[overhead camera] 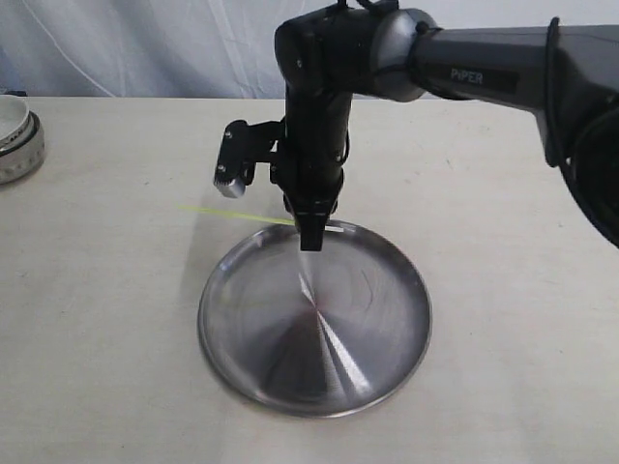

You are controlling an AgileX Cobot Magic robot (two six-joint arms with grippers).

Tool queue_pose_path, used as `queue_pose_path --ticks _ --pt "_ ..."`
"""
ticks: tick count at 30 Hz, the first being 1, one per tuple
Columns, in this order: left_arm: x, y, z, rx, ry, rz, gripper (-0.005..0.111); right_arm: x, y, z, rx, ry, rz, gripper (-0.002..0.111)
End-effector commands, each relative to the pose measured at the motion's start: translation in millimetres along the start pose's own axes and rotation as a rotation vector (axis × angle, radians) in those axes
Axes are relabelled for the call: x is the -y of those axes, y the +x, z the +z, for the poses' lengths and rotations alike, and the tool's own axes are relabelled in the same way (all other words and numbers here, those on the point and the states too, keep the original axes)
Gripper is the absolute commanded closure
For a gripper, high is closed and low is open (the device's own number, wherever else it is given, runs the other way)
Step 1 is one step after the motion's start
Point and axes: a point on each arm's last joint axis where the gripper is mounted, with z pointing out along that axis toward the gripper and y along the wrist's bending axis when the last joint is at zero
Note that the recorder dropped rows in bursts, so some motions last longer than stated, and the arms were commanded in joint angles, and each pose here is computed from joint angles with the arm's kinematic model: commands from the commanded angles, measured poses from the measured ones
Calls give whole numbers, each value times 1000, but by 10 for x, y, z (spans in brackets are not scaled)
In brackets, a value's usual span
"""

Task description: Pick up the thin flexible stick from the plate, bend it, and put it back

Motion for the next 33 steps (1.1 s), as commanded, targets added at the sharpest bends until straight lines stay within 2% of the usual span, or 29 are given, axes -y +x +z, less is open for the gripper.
queue_pose_path --ticks 1,3,5,6,7,11,12,14,16,20,23,26,29,33 --pt "-19 -188 -24 211 36 -515 107 -44 -1 -214 50 -9 15 109" --pt "-46 -215 -31 249 46 -767 107 -55 -12 -258 69 -10 21 109" --pt "-56 -208 -30 244 58 -965 107 -65 -22 -285 83 -15 26 109" --pt "-58 -199 -28 235 68 -1105 107 -67 -25 -282 86 -18 28 109" --pt "-56 -193 -26 226 75 -1175 107 -70 -30 -290 92 -20 31 109" --pt "-76 -198 -29 243 74 -1292 107 -69 -25 -291 94 -23 34 109" --pt "-79 -196 -29 243 76 -1351 107 -72 -24 -290 92 -27 34 109" --pt "-82 -212 -30 240 82 -1393 107 -75 -6 -300 77 -28 29 109" --pt "-80 -313 9 184 85 -1404 107 -76 30 -323 64 -41 33 109" --pt "-59 -547 229 -16 71 -1402 107 -117 41 -504 81 -32 42 109" --pt "-47 -761 498 -169 64 -1326 107 -163 21 -689 139 -24 52 109" --pt "-24 -874 776 -294 58 -1286 106 -205 8 -843 186 -16 58 109" --pt "41 -894 1021 -449 66 -1280 98 -240 3 -966 221 -8 62 109" --pt "140 -855 1293 -595 107 -1277 78 -262 -2 -1033 244 -6 64 109"
